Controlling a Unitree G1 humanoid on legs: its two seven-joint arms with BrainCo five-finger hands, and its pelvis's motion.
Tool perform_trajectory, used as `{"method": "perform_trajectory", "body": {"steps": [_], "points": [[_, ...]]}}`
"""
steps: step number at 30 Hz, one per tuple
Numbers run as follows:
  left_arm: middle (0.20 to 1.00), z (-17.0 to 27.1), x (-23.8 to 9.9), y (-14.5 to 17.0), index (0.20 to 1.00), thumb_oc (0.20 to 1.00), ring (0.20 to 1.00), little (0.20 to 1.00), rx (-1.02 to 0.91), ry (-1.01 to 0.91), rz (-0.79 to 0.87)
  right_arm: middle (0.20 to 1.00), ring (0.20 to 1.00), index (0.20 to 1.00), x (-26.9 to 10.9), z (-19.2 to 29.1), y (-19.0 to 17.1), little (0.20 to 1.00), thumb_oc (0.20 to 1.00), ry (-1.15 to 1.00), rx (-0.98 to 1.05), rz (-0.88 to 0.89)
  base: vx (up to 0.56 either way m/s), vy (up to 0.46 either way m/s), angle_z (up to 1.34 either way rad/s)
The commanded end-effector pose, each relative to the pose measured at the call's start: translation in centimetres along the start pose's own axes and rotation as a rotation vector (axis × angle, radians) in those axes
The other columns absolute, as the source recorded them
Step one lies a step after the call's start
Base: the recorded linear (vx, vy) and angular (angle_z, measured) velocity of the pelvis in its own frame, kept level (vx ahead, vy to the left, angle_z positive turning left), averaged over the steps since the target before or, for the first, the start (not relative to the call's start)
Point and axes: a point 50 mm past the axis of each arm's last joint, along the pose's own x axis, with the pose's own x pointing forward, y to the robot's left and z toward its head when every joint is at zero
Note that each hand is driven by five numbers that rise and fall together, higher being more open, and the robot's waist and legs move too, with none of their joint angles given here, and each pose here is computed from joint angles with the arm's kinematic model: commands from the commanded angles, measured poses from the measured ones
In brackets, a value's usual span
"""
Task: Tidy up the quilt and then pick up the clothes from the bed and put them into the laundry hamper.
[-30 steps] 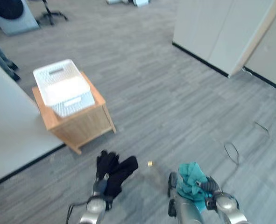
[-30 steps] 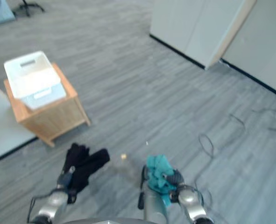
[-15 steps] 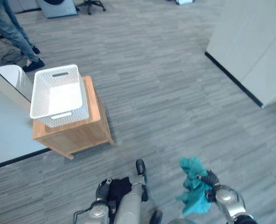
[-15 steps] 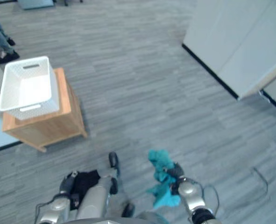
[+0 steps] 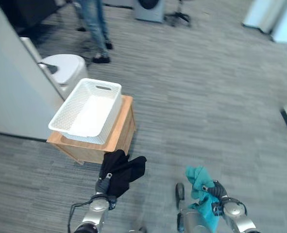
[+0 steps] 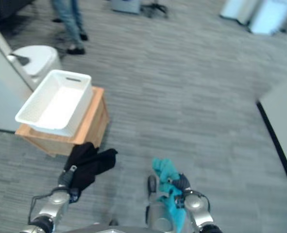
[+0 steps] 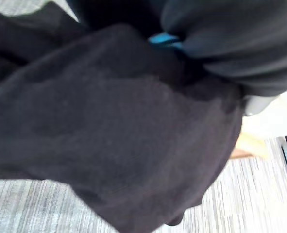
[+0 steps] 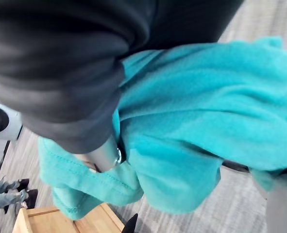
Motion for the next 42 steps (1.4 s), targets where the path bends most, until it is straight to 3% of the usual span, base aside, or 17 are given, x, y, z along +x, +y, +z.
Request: {"method": "perform_trajectory", "body": {"steps": [1,9,17,27,34,40,42], "points": [[0.2,3.1,0.3,-0.3,0.2,0.2,0.2,0.2,-0.071,-0.147,-0.01,0.2,0.2,0.2,0.5,4.6,-2.0,0.2,0.2,-0.205,-0.033,-0.046,0.25,-0.251,0.85],[0.2,1.6,-0.3,0.6,0.2,0.2,0.2,0.2,-0.025,-0.114,-0.003,0.2,0.2,0.2,1.0,4.8,-2.5,0.2,0.2,-0.192,-0.023,-0.094,0.38,-0.046,0.64],[0.2,2.0,0.2,1.0,0.2,0.2,0.2,0.2,0.044,-0.106,0.002,0.2,0.2,0.2,1.0,7.0,-0.5,0.2,0.2,-0.283,-0.002,-0.05,0.37,0.154,0.53],[0.2,4.5,0.4,2.1,0.2,0.2,0.2,0.2,0.086,-0.224,-0.007,0.2,0.2,0.2,-0.8,10.1,-4.3,0.2,0.2,-0.466,-0.006,-0.129,0.34,-0.197,1.32],[0.2,4.7,0.1,1.9,0.2,0.2,0.2,0.2,0.058,-0.248,-0.041,0.2,0.2,0.2,-2.7,17.3,-7.0,0.2,0.2,-0.74,-0.161,-0.215,0.19,-0.173,0.62],[0.2,4.4,0.1,2.1,0.2,0.2,0.2,0.2,0.093,-0.228,-0.061,0.2,0.2,0.2,-6.0,26.4,-8.3,0.2,0.2,-1.05,-0.321,-0.282,0.09,0.016,0.49],[0.2,4.3,0.0,2.3,0.2,0.2,0.2,0.2,0.1,-0.227,-0.065,0.2,0.2,0.2,-6.3,27.2,-8.5,0.2,0.2,-1.071,-0.342,-0.29,0.1,0.074,0.1]]}}
